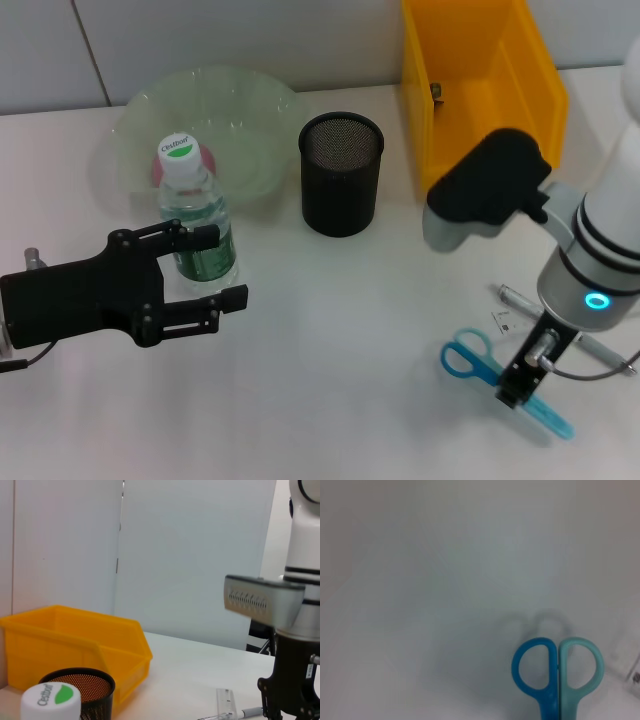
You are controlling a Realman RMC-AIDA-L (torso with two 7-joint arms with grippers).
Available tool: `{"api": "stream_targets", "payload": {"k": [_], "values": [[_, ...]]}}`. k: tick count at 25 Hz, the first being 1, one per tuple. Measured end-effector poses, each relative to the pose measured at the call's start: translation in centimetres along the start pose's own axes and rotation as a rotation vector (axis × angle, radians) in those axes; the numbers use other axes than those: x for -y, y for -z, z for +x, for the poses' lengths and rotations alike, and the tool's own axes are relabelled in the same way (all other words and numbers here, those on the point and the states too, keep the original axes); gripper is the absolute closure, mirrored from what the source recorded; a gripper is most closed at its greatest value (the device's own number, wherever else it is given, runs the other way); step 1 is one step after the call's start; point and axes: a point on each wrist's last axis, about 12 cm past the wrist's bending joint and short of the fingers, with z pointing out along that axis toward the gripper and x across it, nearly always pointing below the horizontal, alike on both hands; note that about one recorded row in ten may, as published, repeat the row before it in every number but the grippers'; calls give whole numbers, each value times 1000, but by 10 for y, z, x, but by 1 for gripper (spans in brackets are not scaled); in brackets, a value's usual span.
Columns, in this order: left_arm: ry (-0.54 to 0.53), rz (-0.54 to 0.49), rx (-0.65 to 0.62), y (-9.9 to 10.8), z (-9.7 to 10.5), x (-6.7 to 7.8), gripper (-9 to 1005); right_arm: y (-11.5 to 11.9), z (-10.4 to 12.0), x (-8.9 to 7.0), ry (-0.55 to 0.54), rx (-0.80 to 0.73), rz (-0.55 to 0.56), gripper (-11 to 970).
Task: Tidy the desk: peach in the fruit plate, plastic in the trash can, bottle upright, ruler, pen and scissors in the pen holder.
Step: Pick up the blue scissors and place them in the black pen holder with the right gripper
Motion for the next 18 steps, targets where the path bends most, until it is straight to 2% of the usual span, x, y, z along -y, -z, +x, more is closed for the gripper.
{"api": "stream_targets", "payload": {"k": [1,7,12,13,17,18], "values": [[0,-1,0,0,0,0,198,7,-2,-1,5,35,-29,724],[0,-5,0,2,0,0,198,23,-1,3,1,108,-38,712],[1,-21,-6,6,2,-2,198,40,2,18,-41,218,-42,701],[2,-22,-6,6,2,-2,198,46,3,26,-59,277,-38,699],[3,-22,-7,7,2,-1,198,54,3,35,-64,365,-17,691],[2,-22,-7,8,2,-1,198,59,1,39,-51,434,-5,689]]}}
